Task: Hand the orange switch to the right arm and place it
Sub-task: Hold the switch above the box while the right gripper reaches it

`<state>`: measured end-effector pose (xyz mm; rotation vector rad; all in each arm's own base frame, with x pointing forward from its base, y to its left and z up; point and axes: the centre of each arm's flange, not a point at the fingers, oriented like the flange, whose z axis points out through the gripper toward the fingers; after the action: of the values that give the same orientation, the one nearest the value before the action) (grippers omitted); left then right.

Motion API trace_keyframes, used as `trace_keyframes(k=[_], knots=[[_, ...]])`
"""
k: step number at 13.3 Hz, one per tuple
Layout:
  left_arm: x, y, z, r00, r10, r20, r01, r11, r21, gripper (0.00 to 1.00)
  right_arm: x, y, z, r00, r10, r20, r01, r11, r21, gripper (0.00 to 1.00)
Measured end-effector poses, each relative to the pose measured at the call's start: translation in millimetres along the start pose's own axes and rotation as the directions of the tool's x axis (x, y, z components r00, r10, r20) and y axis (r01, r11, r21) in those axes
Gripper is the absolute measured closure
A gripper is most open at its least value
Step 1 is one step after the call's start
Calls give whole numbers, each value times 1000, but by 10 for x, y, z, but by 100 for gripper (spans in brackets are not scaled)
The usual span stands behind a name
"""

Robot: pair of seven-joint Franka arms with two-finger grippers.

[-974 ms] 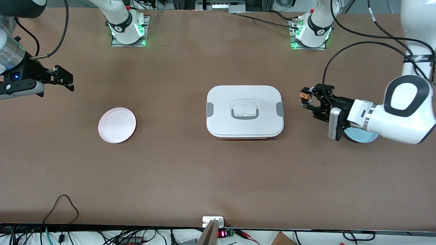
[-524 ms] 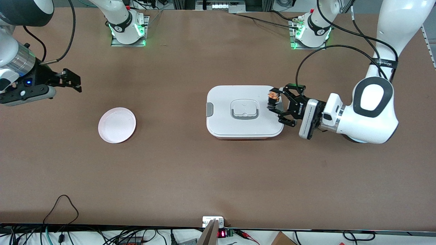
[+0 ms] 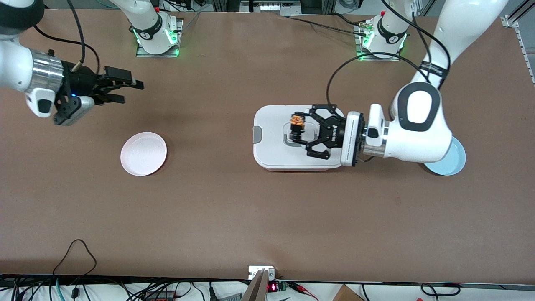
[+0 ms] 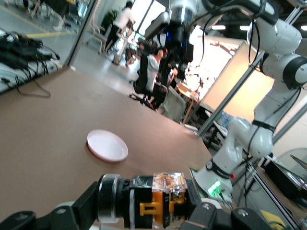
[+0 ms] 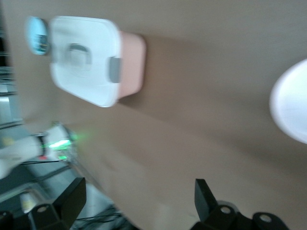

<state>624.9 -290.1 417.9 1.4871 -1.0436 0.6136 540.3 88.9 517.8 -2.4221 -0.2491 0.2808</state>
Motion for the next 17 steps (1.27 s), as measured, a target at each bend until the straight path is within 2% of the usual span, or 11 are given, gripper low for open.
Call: trace_keyframes(k=[2,3,5,7,9,12,15,17], knots=[[-1,-10,139,997,26,-70,-23,999,30,27,17,86,306,1000,2,-9,0,986,169,0],[7,-16,176,995,37,-93,-32,998,47,27,22,106,438,1000,-3,-18,7,968,252,0],[29,1,277,988,62,-140,-54,997,61,27,72,102,685,999,15,-35,1,913,408,0],[10,16,374,984,73,-161,-63,996,68,27,190,-3,941,998,43,-47,-13,859,512,0],[-11,15,394,984,74,-160,-63,996,69,27,335,-218,1228,995,78,-63,-27,813,582,0],[-45,8,407,985,70,-158,-60,996,67,27,484,-556,1702,986,146,-75,-62,754,654,0],[-58,8,416,985,69,-156,-59,996,66,27,574,-794,2142,969,236,-72,-116,695,710,0],[-59,8,417,985,68,-158,-58,996,66,27,595,-934,2345,961,265,-73,-134,683,718,0]])
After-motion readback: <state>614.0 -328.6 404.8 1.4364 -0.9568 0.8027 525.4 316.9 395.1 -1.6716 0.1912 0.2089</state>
